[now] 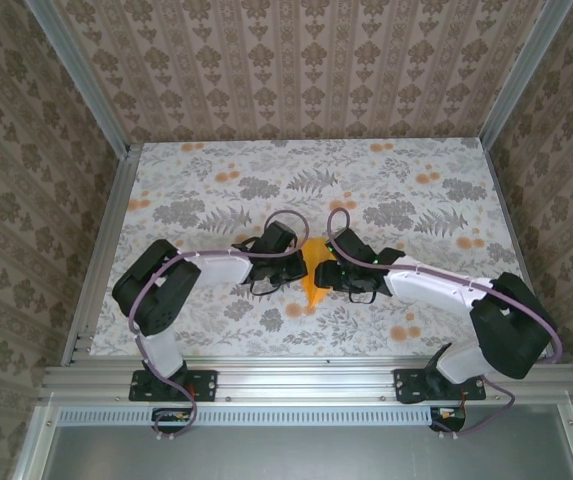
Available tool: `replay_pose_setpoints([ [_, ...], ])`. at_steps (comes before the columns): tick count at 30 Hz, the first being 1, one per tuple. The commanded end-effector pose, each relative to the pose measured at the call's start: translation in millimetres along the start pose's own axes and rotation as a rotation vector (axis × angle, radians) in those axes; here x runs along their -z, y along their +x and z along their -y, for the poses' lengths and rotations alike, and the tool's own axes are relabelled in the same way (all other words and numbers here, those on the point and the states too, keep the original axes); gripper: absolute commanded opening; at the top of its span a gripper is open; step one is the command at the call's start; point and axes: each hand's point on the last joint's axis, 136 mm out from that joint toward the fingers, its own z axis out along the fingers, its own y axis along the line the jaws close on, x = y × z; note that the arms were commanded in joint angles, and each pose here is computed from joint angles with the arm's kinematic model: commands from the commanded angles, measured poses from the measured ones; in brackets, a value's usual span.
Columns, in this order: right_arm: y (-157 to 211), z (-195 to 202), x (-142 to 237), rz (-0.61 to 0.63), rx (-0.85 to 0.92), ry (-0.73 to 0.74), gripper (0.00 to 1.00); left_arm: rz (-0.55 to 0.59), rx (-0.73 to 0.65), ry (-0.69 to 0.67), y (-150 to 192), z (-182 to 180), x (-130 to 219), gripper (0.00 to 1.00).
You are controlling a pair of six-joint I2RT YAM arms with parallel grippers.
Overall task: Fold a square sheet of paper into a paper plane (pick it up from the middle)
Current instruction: Move a paper plane to the center of the table.
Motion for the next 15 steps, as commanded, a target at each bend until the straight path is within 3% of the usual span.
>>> replay_pose_setpoints([
  [1,-4,7,-5,-0.009,-0.004,0.037,0.60,0.021,0.048,0.009,-2,-4,6,0.00],
  [8,-8,8,-22,-0.067,-0.006,-0.075,0.72,-0.002,0.032,0.011,0,-5,5,0.00],
  [15,-10,3,-36,-0.113,-0.017,-0.160,0.70,-0.016,0.017,0.017,1,-2,3,0.00],
])
